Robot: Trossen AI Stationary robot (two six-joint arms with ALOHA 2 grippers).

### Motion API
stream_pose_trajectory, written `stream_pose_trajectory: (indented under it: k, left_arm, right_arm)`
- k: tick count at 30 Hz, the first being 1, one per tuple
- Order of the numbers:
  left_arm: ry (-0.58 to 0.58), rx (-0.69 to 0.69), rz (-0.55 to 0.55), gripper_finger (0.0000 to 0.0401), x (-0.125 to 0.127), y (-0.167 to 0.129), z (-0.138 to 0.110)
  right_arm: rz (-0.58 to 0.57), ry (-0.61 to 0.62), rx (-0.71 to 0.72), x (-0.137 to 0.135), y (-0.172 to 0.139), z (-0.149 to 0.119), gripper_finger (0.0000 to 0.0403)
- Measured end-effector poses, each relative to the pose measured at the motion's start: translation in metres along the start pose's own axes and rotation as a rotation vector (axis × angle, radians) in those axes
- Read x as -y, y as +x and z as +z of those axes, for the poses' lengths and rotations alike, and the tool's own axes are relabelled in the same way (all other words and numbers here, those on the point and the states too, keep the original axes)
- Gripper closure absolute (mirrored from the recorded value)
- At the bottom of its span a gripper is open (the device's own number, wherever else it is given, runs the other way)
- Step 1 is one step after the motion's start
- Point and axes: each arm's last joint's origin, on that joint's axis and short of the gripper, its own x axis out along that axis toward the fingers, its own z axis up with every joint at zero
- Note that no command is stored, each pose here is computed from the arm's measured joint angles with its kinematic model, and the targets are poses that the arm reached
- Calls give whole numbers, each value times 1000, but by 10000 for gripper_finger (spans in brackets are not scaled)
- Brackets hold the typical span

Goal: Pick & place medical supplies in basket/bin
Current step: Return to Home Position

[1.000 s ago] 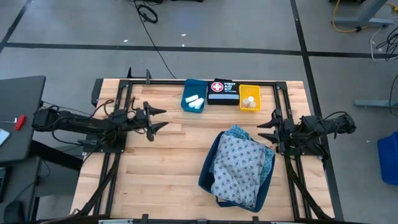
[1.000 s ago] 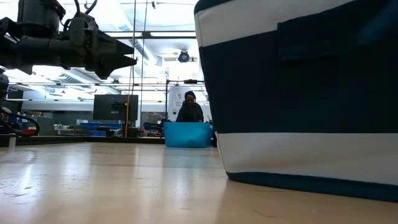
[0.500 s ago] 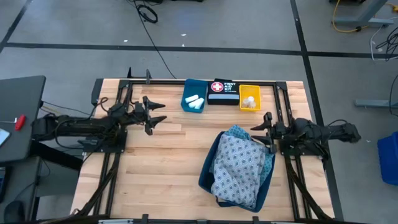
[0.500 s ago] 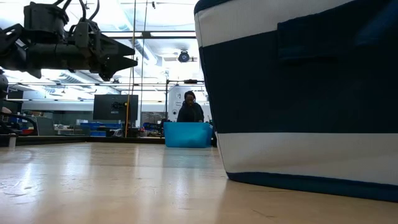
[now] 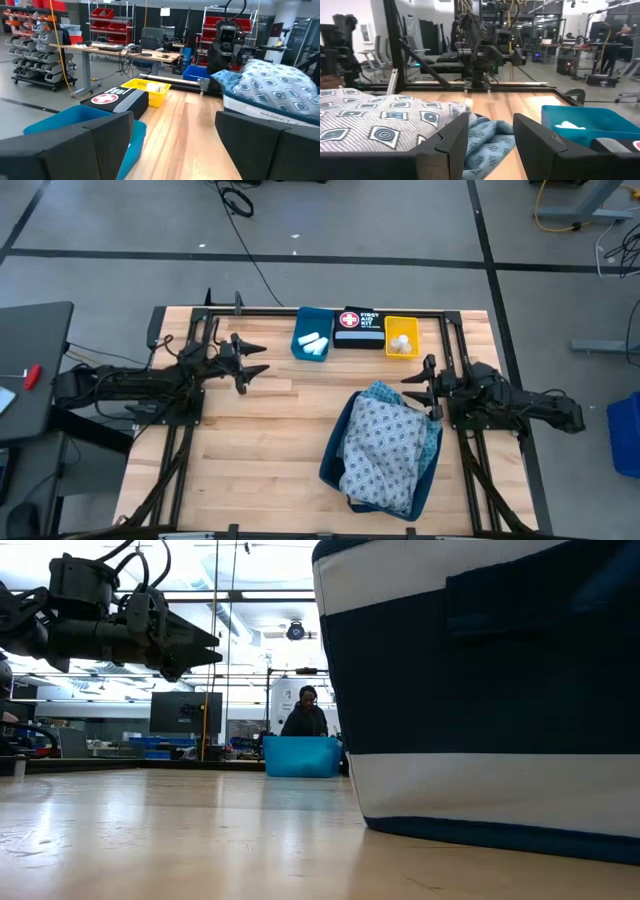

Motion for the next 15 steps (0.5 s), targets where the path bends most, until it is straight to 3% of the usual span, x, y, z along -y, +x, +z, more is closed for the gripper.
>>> stream_pose_trajectory:
  k: [10, 15]
  left_arm:
    - [-22, 26, -31, 114, -3, 0, 3]
    - [-45, 24, -31, 114, -3, 0, 2]
  right_arm:
    - [-33, -3, -4, 3, 0, 0, 240]
    - [-129, -21, -16, 6, -1, -1, 240]
